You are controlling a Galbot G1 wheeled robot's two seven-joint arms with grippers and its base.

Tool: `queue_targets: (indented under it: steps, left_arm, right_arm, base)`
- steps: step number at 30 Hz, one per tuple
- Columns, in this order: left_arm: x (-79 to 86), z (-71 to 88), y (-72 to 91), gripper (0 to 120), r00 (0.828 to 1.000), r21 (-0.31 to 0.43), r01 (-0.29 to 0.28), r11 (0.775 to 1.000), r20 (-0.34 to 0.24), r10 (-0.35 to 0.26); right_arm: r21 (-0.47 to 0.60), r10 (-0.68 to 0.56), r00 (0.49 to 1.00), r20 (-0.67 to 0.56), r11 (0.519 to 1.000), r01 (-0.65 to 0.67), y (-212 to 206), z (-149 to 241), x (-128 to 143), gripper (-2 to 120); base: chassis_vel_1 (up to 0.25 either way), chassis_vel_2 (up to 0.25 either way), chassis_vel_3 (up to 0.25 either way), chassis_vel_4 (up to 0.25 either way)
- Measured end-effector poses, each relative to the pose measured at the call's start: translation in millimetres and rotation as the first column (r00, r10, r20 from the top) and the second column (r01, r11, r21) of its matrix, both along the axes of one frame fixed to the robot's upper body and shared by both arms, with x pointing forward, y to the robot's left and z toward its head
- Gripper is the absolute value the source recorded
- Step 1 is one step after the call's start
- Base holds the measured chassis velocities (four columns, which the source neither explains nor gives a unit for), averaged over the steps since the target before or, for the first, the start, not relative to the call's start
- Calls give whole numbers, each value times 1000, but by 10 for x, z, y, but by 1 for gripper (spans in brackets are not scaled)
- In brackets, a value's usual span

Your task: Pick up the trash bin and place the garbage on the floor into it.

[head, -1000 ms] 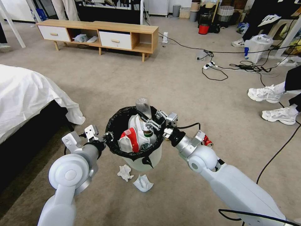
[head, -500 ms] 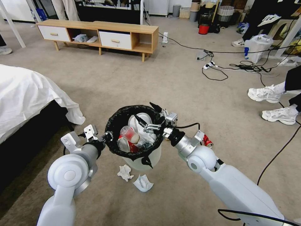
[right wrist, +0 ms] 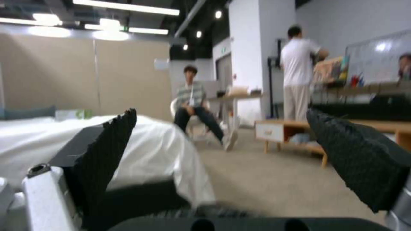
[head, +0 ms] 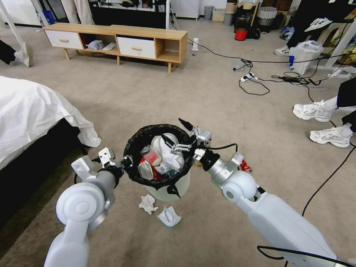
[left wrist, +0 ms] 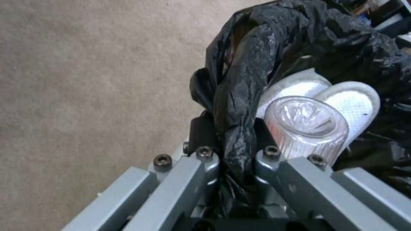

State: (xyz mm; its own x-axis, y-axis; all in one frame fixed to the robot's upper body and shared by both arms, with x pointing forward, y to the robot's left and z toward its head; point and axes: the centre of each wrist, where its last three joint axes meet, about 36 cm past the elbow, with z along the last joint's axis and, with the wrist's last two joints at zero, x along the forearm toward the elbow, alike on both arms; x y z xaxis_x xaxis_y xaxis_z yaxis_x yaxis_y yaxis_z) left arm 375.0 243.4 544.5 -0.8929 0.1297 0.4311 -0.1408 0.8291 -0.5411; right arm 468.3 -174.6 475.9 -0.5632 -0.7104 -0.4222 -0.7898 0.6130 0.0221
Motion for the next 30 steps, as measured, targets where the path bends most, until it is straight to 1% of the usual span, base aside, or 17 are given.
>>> queue_targets:
  steps: [1, 5, 8, 12, 15, 17, 18, 19, 20, 22, 23, 24, 25, 26, 28, 29, 30]
  left_arm:
    - [4, 12, 27, 4, 1000, 0, -9, 1000, 4, 9]
    - [12, 14, 52, 4, 1000, 0, -17, 1000, 4, 17]
    - [19, 27, 67, 4, 1000, 1, -22, 1000, 8, 22]
    - [22, 35, 78, 4, 1000, 1, -27, 1000, 11, 27]
    - [21, 54, 101, 4, 999, 8, -39, 999, 21, 38]
    - [6, 92, 127, 4, 998, 11, -50, 999, 44, 49]
    - [6, 92, 127, 4, 998, 11, -50, 999, 44, 49]
    - [-3, 111, 138, 4, 997, 14, -55, 998, 56, 55]
    - [-3, 111, 138, 4, 997, 14, -55, 998, 56, 55]
    - [-21, 143, 161, 4, 995, 19, -66, 998, 75, 64]
    - [-35, 162, 178, 4, 994, 22, -72, 997, 85, 70]
    - [-35, 162, 178, 4, 994, 22, -72, 997, 85, 70]
    - [-45, 171, 190, 4, 993, 24, -77, 997, 92, 75]
    - [-45, 171, 190, 4, 993, 24, -77, 997, 92, 75]
    - [-66, 191, 206, 4, 991, 30, -86, 996, 109, 82]
    - [-66, 191, 206, 4, 991, 30, -86, 996, 109, 82]
    - [-80, 204, 211, 4, 990, 33, -89, 996, 117, 84]
  right_arm:
    - [20, -15, 999, 35, 1000, 14, -48, 168, 18, 100]
    - [48, -37, 997, 75, 998, 33, -136, 376, 24, 100]
    - [82, -80, 990, 119, 994, 71, -339, 648, 32, 100]
    - [89, -111, 985, 128, 991, 101, -456, 706, 57, 100]
    - [90, -172, 978, 118, 983, 162, -622, 715, 100, 100]
    - [60, -249, 964, 92, 968, 244, -761, 662, 137, 100]
    - [60, -249, 964, 92, 968, 244, -761, 662, 137, 100]
    - [31, -307, 949, 67, 952, 306, -828, 612, 159, 100]
    - [31, -307, 949, 67, 952, 306, -828, 612, 159, 100]
    - [-12, -417, 909, 9, 909, 417, -898, 508, 189, 100]
    - [-67, -500, 864, -57, 866, 496, -923, 417, 197, 100]
    - [-67, -500, 864, -57, 866, 496, -923, 417, 197, 100]
    - [-111, -552, 828, -103, 833, 542, -933, 334, 199, 100]
    - [-111, -552, 828, -103, 833, 542, -933, 334, 199, 100]
    - [-211, -638, 748, -182, 768, 604, -908, 117, 198, 100]
    - [-211, -638, 748, -182, 768, 604, -908, 117, 198, 100]
    - [-269, -675, 704, -219, 736, 622, -881, 0, 186, 100]
  base:
    - [0, 0, 0, 0]
    - [0, 0, 0, 0]
    - [0, 0, 0, 0]
    - [0, 0, 0, 0]
    - [0, 0, 0, 0]
    - [0, 0, 0, 0]
    - [0, 0, 0, 0]
    - [0, 0, 0, 0]
    - [0, 0, 0, 0]
    - [0, 0, 0, 0]
    - [0, 0, 0, 0]
    - [0, 0, 0, 0]
    - [0, 0, 0, 0]
    - [0, 0, 0, 0]
    - [0, 0, 0, 0]
    - [0, 0, 0, 0]
    - [0, 0, 0, 0]
